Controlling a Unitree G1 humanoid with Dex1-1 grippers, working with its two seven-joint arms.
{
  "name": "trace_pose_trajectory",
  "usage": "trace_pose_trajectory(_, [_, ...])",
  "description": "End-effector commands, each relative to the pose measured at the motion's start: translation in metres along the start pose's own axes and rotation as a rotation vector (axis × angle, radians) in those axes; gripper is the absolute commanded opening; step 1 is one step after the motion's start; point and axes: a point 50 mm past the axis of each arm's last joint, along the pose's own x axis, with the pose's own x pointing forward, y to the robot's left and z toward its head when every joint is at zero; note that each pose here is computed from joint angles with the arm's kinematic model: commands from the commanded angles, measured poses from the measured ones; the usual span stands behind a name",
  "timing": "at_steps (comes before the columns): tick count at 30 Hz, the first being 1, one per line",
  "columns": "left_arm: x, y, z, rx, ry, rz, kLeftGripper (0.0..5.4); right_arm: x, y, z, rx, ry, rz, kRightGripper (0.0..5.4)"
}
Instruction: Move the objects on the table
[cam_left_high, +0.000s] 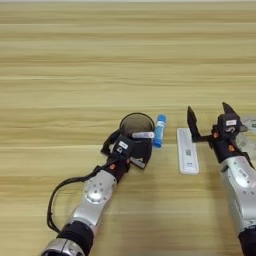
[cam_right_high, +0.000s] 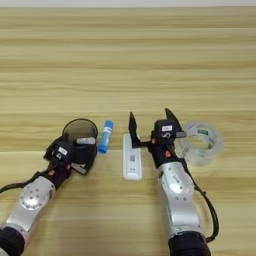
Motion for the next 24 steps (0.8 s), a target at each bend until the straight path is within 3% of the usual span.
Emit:
trace_pose_trajectory(1, [0.002, 0.002, 0.003, -0.012, -0.021, 0.02, 4.87, 0.002, 0.001, 0.0, -0.002, 0.008, 0.002, 5.4])
trace_pose_trajectory(5, [0.002, 0.005, 0.002, -0.009, -0.018, 0.035, 4.63, 0.002, 0.001, -0.001, -0.002, 0.01, 0.001, 5.4])
trace_pose_trajectory(13, [-0.003, 0.027, -0.001, -0.004, -0.005, 0.136, 4.62, 0.002, 0.001, -0.002, -0.003, 0.014, 0.0, 5.4])
trace_pose_trajectory(19, [-0.016, 0.064, -0.009, 0.015, 0.037, 0.273, 4.62, 0.002, 0.001, -0.003, -0.003, 0.017, 0.0, 5.4])
trace_pose_trajectory(24, [-0.011, 0.079, -0.009, 0.011, 0.074, 0.317, 4.62, 0.003, 0.002, -0.004, -0.003, 0.019, 0.001, 5.4])
